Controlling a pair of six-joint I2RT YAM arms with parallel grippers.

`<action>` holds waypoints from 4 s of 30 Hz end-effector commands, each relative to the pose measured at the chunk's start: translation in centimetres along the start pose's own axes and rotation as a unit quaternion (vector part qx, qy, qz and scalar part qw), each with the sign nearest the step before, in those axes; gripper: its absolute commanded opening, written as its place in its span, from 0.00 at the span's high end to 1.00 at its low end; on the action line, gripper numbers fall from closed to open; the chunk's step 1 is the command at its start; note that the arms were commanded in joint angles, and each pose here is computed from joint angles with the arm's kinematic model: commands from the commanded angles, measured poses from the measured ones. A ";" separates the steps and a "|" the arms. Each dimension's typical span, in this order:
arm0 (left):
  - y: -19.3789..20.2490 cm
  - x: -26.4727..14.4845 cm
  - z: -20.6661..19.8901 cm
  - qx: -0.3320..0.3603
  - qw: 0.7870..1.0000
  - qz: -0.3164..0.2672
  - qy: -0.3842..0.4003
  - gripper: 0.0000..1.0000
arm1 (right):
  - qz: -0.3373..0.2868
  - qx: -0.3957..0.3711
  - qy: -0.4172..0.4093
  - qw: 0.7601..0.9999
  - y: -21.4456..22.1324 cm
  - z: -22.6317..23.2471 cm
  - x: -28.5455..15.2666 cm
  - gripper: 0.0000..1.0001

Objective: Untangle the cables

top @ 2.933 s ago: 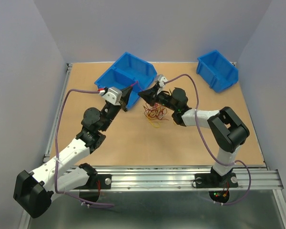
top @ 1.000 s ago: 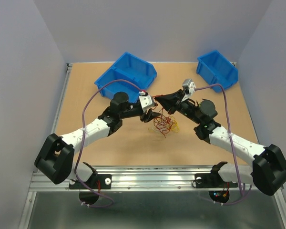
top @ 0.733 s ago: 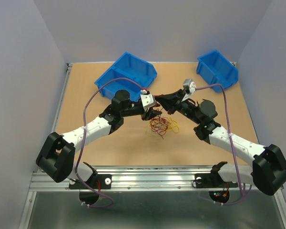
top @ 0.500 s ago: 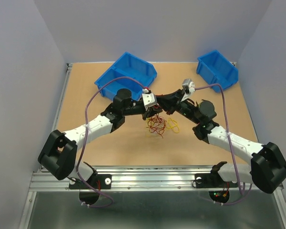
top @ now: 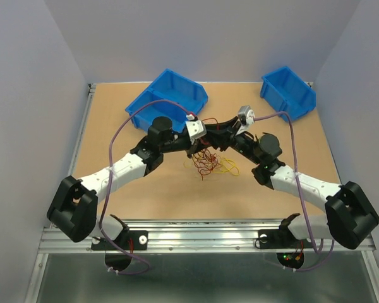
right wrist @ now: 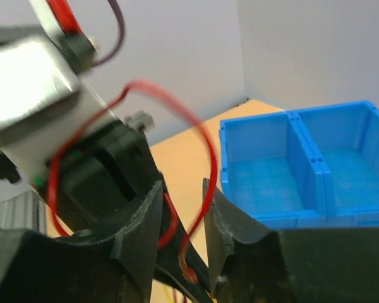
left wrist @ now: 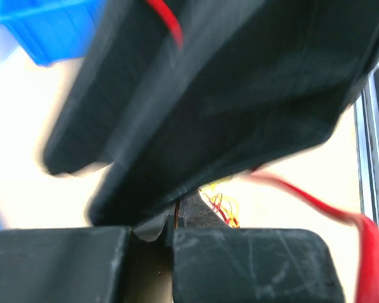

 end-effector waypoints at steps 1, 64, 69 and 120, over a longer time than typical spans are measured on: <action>-4.1 -1.4 0.9 0.030 0.997 -0.061 -0.040 1.00 | 0.001 -0.044 -0.001 0.999 1.1 -0.2 -0.6 0.60; -6.8 -15.9 6.0 -0.071 0.777 -0.195 -0.595 1.00 | -0.127 0.104 0.438 0.884 2.1 -17.3 -12.1 0.77; -7.3 -16.5 5.7 -0.069 0.767 -0.202 -0.605 1.00 | -0.181 0.162 0.486 0.840 1.5 -19.3 -14.9 0.71; -31.3 -18.9 7.7 0.022 0.846 -0.311 -0.433 1.00 | 0.110 -0.093 0.066 0.987 9.1 -10.8 6.6 0.33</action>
Point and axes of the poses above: each gripper's point midway between its finger pads, its own x axis out along the fingers, its own z axis along the line the jaws close on, y = z × x, the point moved 9 cm from there along -x, back along the fingers, and after that the axes turned 10 degrees about x, right-handed, at the moved point
